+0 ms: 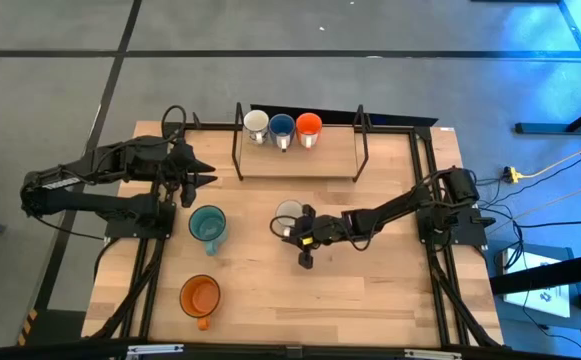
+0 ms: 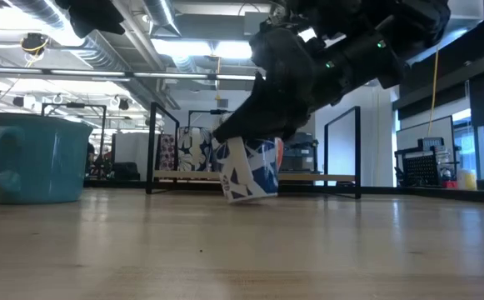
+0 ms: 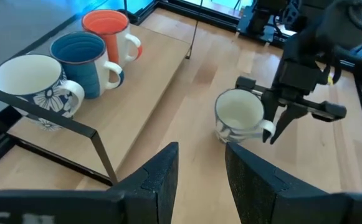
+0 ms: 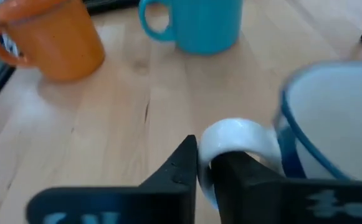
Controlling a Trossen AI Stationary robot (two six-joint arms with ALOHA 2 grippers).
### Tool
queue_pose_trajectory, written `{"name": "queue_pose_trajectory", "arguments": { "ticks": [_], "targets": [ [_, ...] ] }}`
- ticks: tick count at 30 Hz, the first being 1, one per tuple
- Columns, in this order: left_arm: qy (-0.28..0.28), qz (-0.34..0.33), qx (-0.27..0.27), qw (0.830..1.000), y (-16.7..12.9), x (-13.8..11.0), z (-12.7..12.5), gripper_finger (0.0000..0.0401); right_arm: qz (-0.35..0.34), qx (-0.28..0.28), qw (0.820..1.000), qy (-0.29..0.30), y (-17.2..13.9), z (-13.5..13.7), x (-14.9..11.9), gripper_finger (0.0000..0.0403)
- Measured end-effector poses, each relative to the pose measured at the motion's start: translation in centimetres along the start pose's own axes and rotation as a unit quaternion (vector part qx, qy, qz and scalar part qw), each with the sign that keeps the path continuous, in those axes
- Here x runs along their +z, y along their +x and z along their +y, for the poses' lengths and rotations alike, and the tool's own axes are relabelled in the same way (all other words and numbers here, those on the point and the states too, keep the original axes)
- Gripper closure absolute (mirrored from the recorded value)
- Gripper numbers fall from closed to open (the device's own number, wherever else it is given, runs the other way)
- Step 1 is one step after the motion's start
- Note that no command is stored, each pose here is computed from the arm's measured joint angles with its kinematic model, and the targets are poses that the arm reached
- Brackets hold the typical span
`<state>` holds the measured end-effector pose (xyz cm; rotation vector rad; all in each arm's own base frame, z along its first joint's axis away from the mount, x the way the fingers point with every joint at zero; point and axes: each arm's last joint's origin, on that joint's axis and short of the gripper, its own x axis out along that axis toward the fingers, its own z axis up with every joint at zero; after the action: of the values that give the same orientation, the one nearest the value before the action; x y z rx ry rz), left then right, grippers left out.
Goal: Place coffee mugs
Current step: Put the white blue patterned mug on the shelf
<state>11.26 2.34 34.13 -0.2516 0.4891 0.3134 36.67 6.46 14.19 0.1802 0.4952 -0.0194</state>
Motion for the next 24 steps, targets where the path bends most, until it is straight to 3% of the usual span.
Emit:
{"name": "queue_pose_trajectory", "arguments": {
  "ticks": [12, 19, 24],
  "targets": [
    [-0.001, 0.000, 0.001, 1.000, 0.1, 0.0, 0.0, 0.0275, 0.106, -0.056, 0.993, -0.001, -2.2, -0.7, -0.4, 0.0264],
    [-0.003, -0.004, 0.018, 1.000, 0.0, 0.0, 0.1, 0.0275, 0.156, -0.075, 0.982, 0.074, -5.4, -0.7, 0.6, 0.0252],
    [-0.003, -0.004, 0.019, 1.000, 0.0, 0.0, 0.1, 0.0275, 0.175, -0.097, 0.966, 0.166, -7.4, -0.4, 1.0, 0.0253]
  ]
}}
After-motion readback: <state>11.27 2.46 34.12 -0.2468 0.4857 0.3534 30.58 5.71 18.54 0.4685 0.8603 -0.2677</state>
